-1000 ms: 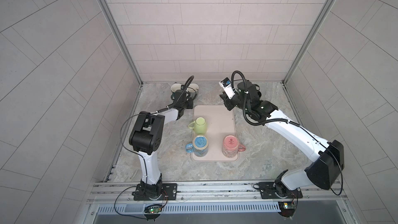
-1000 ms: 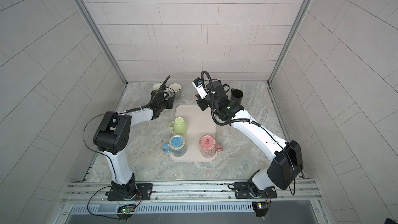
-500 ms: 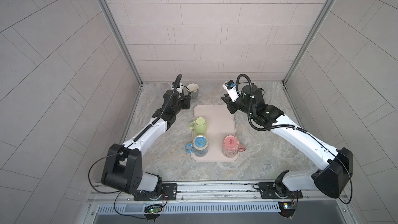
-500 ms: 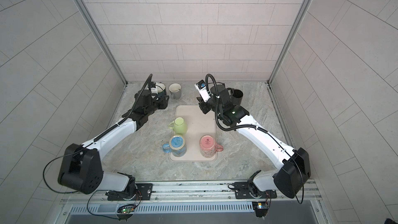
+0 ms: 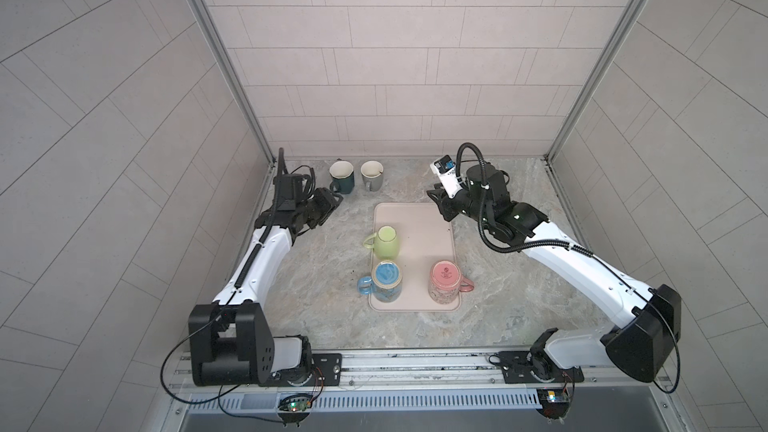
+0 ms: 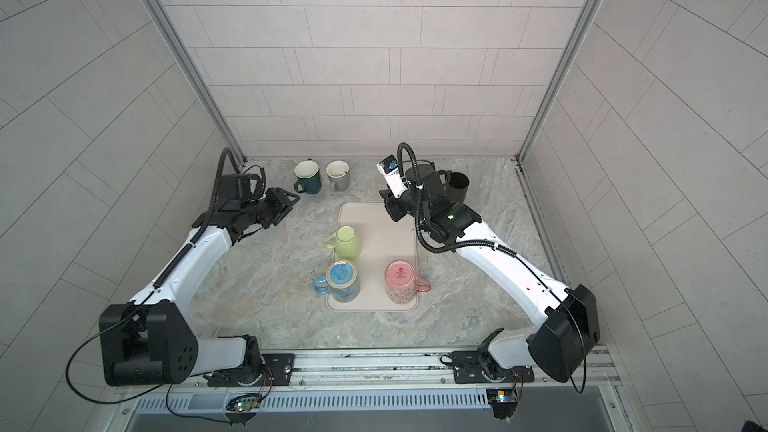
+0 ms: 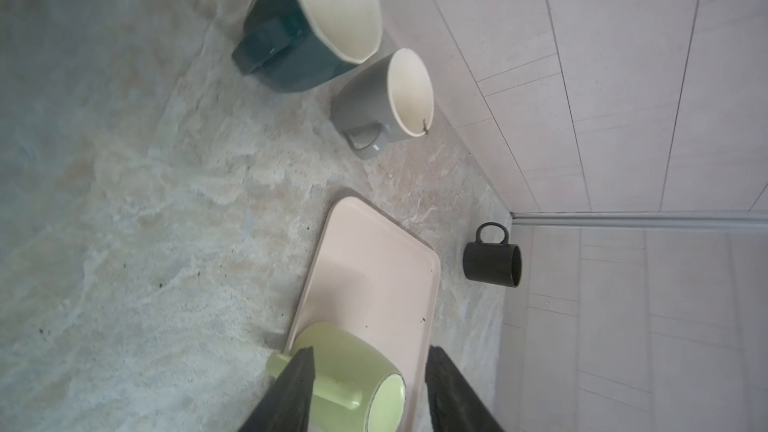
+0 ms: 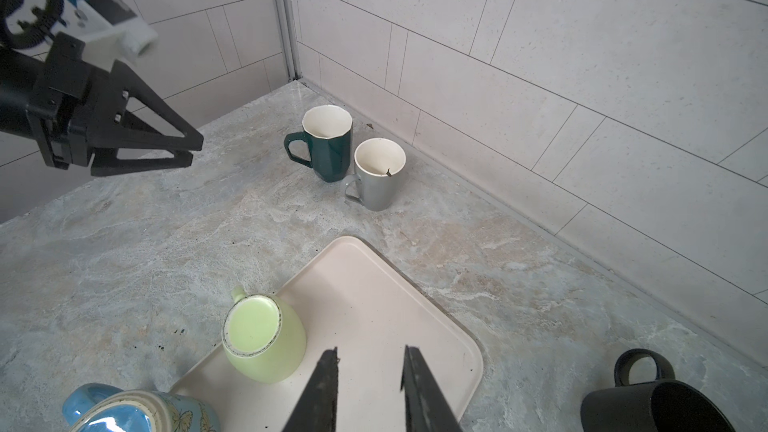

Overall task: Turn the mug right side up
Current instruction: 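Open the left gripper and lift it off the grey mug, then move the left gripper toward the lime green mug lying on the tray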

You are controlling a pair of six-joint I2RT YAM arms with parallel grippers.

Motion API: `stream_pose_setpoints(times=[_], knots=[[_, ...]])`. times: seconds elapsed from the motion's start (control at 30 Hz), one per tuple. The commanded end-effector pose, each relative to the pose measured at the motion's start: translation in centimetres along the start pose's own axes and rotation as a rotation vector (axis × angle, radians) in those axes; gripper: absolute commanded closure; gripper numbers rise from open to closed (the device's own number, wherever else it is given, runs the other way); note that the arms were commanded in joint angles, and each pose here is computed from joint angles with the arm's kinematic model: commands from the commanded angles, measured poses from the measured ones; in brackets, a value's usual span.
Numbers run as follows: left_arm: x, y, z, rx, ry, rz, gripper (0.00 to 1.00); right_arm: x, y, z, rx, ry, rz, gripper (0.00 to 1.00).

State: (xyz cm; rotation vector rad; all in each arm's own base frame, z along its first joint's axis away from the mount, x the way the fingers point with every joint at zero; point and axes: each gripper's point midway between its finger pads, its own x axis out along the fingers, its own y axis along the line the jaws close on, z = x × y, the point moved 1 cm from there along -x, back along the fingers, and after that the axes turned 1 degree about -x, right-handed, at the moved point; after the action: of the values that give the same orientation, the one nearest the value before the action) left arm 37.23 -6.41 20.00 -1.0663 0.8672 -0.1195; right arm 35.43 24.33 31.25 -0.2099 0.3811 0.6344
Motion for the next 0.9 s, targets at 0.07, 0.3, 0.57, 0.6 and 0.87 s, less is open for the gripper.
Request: stream_pose_setpoints(times=[0.07, 0.3, 0.57, 0.6, 0.87], knots=[[-0.5, -2.9, -2.1, -0.274, 0.145, -0.17, 0.49, -0.9, 0.1, 0.5, 0.011, -0.01, -0.003, 0.71], [-0.5, -1.7, -3.5, -0.426, 0.22, -0.088, 0.49, -0.5, 0.1, 0.1, 0.011, 0.014, 0.001, 0.7], [0.0, 1.5, -3.9, -0.581, 0.196, 0.079, 0.53, 0.4, 0.3, -0.4, 0.024, 0.038, 0.01, 0.7], [0.3, 1.6, -4.0, -0.6, 0.214, 0.097, 0.54, 0.5, 0.3, -0.4, 0.026, 0.038, 0.013, 0.7], [1.2, 2.2, -4.0, -0.701, 0.249, 0.227, 0.54, 1.4, 0.1, -0.9, 0.027, 0.062, 0.004, 0.7]])
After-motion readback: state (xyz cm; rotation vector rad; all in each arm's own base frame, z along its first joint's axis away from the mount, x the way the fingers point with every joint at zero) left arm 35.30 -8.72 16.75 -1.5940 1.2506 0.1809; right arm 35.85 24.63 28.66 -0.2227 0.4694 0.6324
